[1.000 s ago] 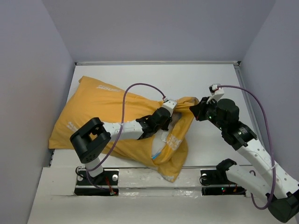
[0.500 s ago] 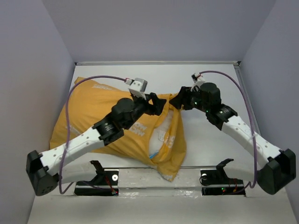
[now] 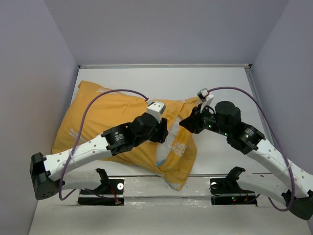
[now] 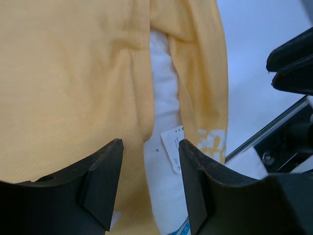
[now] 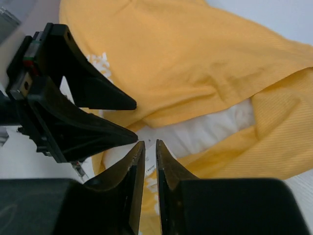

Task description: Put the pillow into the pillowcase

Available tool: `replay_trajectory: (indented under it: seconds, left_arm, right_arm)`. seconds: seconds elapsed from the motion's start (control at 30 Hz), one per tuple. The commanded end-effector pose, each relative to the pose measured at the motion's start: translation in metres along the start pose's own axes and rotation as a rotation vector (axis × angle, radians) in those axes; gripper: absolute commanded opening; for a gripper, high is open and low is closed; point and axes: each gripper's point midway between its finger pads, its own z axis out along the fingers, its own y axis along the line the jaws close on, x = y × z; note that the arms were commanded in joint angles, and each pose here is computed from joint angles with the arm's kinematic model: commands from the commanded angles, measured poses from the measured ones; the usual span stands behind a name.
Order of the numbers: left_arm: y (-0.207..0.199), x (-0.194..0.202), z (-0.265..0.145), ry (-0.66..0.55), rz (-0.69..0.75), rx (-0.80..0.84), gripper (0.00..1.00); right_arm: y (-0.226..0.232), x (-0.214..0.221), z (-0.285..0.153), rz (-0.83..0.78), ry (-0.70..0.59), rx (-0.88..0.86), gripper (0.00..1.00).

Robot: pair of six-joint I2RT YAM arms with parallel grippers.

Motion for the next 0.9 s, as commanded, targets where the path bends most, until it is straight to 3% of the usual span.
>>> replay_trajectory:
  seconds: [0.0,0.1,0.17,0.23,0.27,0.33,0.4,0.43,0.6,0.7,0.8,0.83,0.87]
  left_arm:
    - [-0.002,0.020,0.009,0.088,0.083,-0.022,0.63]
    - [0.002,0.031,0.027,0.117,0.134,-0.055,0.66]
    - [0.011,0.037,0.038,0.146,0.176,-0.113,0.66]
    - [0.021,0.039,0.043,0.143,0.199,-0.172,0.49]
    - [0.026,0.043,0.047,0.156,0.215,-0.198,0.45]
    - [0.029,0.036,0.050,0.124,0.231,-0.236,0.26]
    - [0.022,0.029,0.050,0.105,0.228,-0.223,0.04]
    - [0.014,0.020,0.048,0.072,0.215,-0.197,0.00]
    - [-0.038,-0.030,0.025,-0.059,0.120,0.037,0.00]
    - [-0.059,-0.049,0.009,-0.089,0.077,0.134,0.00]
    - [-0.073,-0.056,-0.003,-0.103,0.049,0.216,0.00]
    - [-0.075,-0.057,-0.006,-0.109,0.039,0.232,0.00]
    - [-0.080,-0.059,-0.011,-0.122,0.020,0.270,0.00]
  right_arm:
    - [-0.016,0.037,0.006,-0.011,0.118,0.085,0.14]
    - [-0.007,0.038,0.006,-0.006,0.113,0.032,0.09]
    - [-0.002,0.045,0.005,0.005,0.128,-0.004,0.16]
    - [0.004,0.057,0.005,0.009,0.163,-0.050,0.27]
    - [0.002,0.068,0.007,0.014,0.189,-0.056,0.37]
    - [0.004,0.084,0.011,0.024,0.214,-0.090,0.48]
    - [0.002,0.092,0.014,0.032,0.230,-0.093,0.49]
    - [0.004,0.095,0.017,0.032,0.231,-0.107,0.50]
    - [-0.004,0.110,0.030,0.035,0.267,-0.068,0.64]
    - [-0.012,0.107,0.040,0.052,0.254,-0.014,0.64]
    - [-0.014,0.109,0.045,0.068,0.255,-0.003,0.58]
    - [-0.016,0.111,0.047,0.076,0.254,0.002,0.50]
    - [-0.017,0.109,0.047,0.085,0.240,0.009,0.31]
